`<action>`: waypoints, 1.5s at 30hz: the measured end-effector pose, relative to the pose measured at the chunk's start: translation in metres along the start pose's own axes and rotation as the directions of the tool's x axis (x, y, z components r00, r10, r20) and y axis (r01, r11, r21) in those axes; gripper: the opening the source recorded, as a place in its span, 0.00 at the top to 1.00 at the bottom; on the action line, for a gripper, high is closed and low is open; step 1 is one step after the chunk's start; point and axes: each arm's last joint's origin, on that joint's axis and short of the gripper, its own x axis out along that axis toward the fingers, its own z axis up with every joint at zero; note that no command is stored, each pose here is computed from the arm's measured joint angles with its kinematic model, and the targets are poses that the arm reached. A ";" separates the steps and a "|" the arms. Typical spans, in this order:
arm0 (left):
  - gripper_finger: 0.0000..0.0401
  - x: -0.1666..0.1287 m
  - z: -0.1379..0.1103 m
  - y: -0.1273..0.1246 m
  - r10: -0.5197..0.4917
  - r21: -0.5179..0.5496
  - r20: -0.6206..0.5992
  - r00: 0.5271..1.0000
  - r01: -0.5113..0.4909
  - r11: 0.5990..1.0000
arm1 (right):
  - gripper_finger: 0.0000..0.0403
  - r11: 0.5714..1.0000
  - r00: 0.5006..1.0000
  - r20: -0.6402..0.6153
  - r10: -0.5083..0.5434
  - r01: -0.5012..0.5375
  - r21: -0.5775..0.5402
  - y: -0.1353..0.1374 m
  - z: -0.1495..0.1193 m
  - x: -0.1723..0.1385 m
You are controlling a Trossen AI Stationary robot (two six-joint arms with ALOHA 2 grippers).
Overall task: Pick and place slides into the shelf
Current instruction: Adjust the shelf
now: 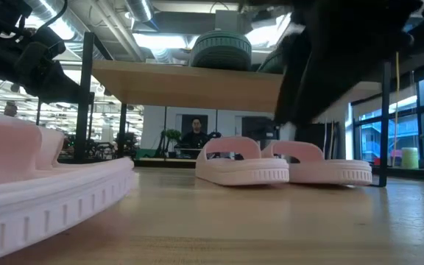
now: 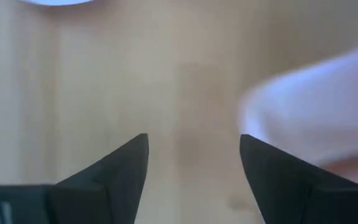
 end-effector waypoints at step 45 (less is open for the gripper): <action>0.68 0.000 0.006 -0.006 -0.157 0.112 0.048 0.986 0.150 0.982 | 0.37 0.822 0.889 0.060 -0.455 0.393 0.411 -0.029 -0.090 -0.149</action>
